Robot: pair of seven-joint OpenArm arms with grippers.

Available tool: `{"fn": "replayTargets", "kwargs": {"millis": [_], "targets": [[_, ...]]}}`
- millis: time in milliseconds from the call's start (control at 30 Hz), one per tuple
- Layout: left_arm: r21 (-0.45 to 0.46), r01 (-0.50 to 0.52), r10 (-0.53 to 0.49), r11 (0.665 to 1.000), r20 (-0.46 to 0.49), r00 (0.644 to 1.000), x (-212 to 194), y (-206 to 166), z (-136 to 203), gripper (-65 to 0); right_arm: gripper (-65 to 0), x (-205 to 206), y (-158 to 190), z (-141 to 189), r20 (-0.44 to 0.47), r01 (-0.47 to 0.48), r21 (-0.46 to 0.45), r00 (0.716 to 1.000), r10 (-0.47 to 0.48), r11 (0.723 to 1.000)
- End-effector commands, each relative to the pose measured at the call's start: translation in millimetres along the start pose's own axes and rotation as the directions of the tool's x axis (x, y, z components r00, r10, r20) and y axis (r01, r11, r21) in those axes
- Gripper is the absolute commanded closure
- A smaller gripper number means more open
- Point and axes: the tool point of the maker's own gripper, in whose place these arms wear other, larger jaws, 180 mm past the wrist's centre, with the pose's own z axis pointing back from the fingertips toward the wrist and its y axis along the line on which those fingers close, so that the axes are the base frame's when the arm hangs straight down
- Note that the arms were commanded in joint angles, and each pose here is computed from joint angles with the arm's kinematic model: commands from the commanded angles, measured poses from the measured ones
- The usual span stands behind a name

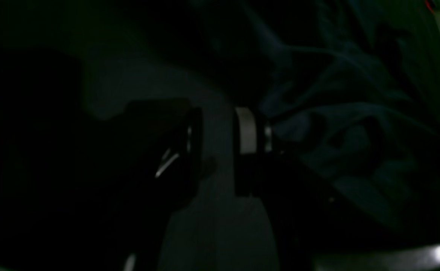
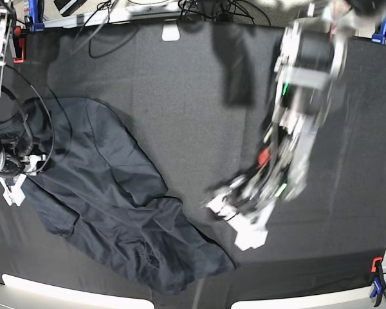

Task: Layout the t-shirt on the table in an organized manner, then fold the t-shirt properly
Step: 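Reach the left gripper to the shirt's loose edge and grasp it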

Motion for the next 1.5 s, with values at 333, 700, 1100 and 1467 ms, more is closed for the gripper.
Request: {"fn": "replayTargets", "kwargs": {"millis": [333, 700, 1100, 1467], "targets": [[0.105, -0.029, 0.012, 0.994, 0.157, 0.987, 33.4, -6.6, -31.3, -13.2, -22.5, 20.2, -0.7, 8.3, 0.056, -0.008, 0.002, 0.998, 0.008, 1.000], [0.127, -0.033, 0.002, 0.991, 0.235, 0.972, 39.5, -5.9, -31.1, -13.2, -22.5, 20.8, 20.4, -5.3, 0.056, -0.005, 0.048, 0.998, 0.002, 0.999], [-0.047, -0.019, 0.026, 0.999, 0.165, 0.986, 12.8, -34.7, -34.8, -13.2, -22.5, 21.4, 25.9, -8.8, 0.058, -0.005, 0.059, 0.998, 0.002, 0.998], [-0.213, 0.011, -0.004, 0.977, 0.034, 0.999, -13.5, -65.0, -33.3, -13.1, -22.5, 23.7, 29.9, -8.3, 0.068, -0.020, 0.079, 0.998, 0.015, 0.997]]}}
